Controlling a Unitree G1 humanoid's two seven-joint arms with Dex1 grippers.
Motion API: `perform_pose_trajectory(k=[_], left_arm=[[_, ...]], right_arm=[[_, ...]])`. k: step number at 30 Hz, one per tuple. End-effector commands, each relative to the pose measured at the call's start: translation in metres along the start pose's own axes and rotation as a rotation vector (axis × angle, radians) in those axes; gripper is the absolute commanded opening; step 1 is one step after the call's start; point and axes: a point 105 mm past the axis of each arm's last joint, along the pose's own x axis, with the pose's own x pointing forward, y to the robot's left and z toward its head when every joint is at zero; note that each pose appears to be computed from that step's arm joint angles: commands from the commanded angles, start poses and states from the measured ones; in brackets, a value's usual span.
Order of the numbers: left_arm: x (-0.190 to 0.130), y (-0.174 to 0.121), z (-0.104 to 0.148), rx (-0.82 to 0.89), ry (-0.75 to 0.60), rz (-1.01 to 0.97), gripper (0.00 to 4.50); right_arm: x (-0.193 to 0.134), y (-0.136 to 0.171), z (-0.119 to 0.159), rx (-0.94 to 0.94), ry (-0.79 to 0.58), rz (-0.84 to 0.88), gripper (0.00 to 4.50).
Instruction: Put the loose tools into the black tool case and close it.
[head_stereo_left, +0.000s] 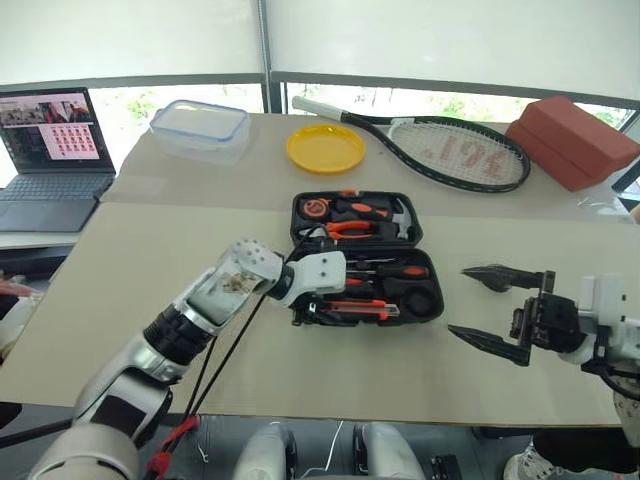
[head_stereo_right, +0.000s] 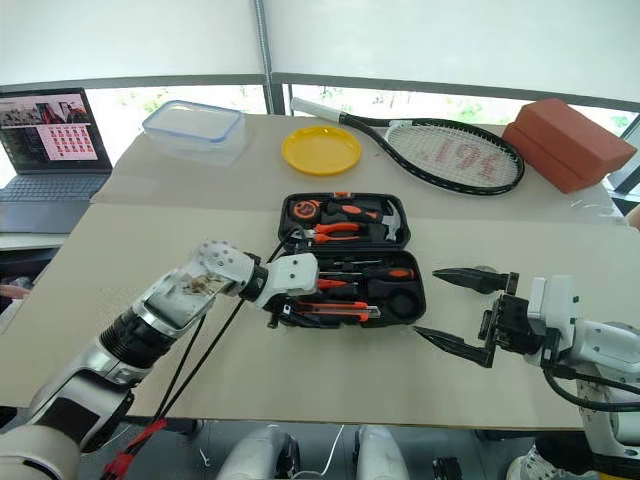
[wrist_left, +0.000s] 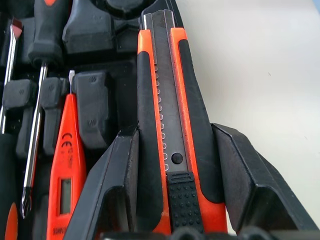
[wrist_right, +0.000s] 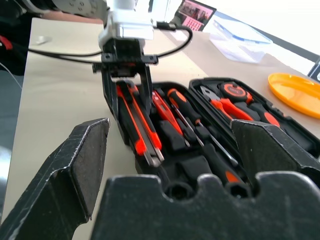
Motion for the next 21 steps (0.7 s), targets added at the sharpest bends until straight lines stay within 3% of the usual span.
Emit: perform_pose_trajectory(k=[1,11,21], left_arm=[[0.002,0.009,-0.001,0.014,0.053,0.039,1.72],[-0.009,0.011,0.037,-0.080,-0.147,0.032,1.72],[-0.002,0.018,0.010,0.001,-0.011,0.094,1.72]], right_arm=[[-0.002,-0.003,0.010,-0.023,-0.030,-0.021,4.50],[-0.001,-0.002,0.010,0.017,-0.038,-0.029,4.50],[0.001,-0.004,0.009,0.011,-0.042,-0.041,4.50]])
